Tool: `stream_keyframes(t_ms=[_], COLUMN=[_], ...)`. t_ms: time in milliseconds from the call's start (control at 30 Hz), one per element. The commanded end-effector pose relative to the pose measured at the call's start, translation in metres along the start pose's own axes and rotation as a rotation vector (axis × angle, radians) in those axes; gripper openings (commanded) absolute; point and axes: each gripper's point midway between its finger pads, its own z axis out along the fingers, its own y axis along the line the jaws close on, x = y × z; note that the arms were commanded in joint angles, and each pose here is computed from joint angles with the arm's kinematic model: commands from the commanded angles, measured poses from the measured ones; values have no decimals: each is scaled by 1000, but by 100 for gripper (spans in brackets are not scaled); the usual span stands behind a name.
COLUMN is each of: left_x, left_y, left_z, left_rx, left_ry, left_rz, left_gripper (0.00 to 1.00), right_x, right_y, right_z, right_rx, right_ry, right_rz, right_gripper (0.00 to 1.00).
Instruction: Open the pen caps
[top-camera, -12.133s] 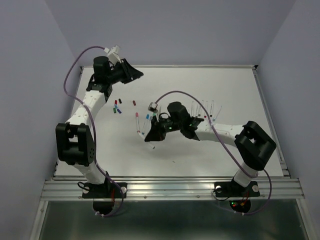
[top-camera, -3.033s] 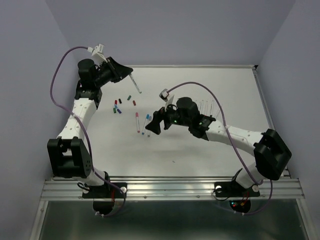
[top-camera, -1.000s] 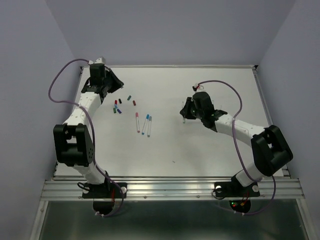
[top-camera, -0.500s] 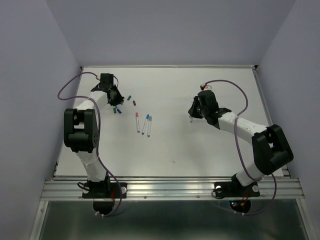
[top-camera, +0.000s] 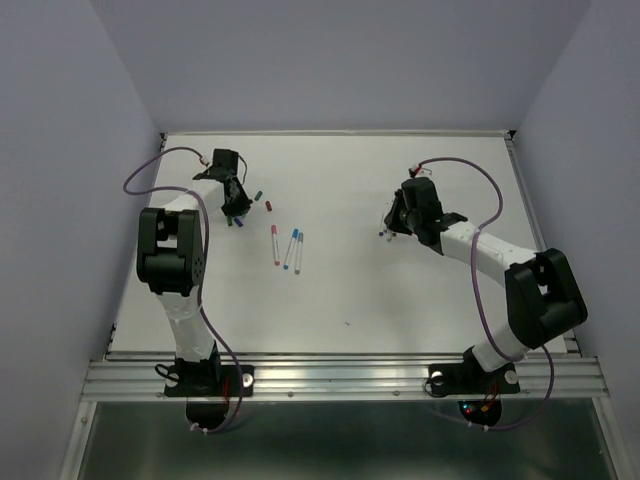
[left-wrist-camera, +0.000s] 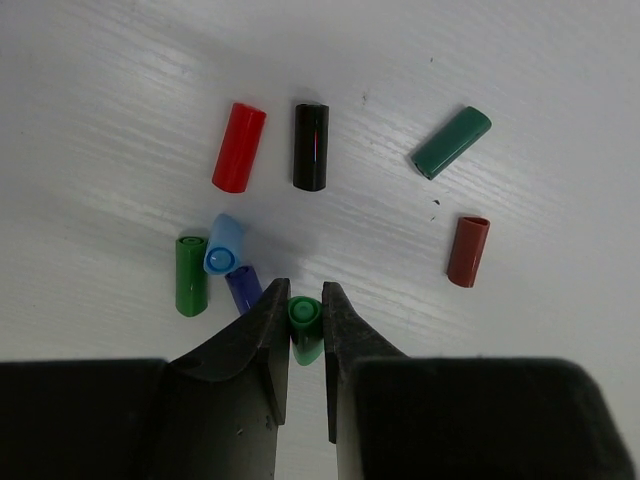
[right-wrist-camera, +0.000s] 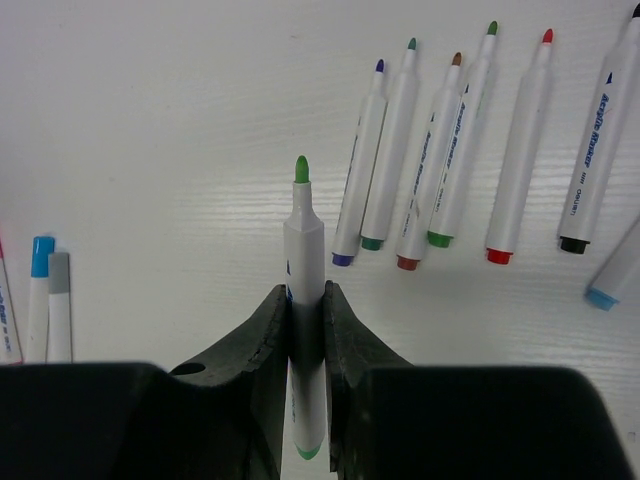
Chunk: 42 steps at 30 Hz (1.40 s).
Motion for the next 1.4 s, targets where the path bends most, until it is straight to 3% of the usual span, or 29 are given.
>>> stream_keyframes(t_ms=[0, 67, 167, 300, 567, 667, 767, 1000, 1200, 1367], left_x=[-21, -20, -20, -20, -26, -33, -39, -46, -53, -51], left_y=[-9, -10, -12, -14, -23, -32, -44, -64, -60, -60], left_z=[-12, -11, -12, -15, -28, -41, -61, -111, -134, -128], left_rx=[1, 3, 2, 6, 39, 76, 146, 319, 330, 324], left_ry=[-57, -52, -52, -57, -81, -107, -140, -224, -288, -278], left_rz=[16, 23, 30, 35, 44, 49, 51, 67, 67, 66], left_gripper=[20, 20, 33, 41, 48, 58, 77, 94, 98, 99], right_x=[-22, -21, -20, -22, -33, -36, -42, -54, -65, -63], right_y=[-5, -10, -17, -17, -39, -47, -65, -86, -101, -110], right_z=[-1, 2, 3, 2, -3, -3, -1, 17, 34, 44], right_rx=[38, 69, 92, 95, 158, 190, 265, 342, 357, 369], right_ry=[-53, -49, -47, -54, -78, -83, -97, -90, -66, -42], right_rz=[4, 3, 7, 6, 32, 42, 41, 14, -3, -19], right_gripper=[10, 10, 10, 10, 11, 11, 12, 14, 17, 20])
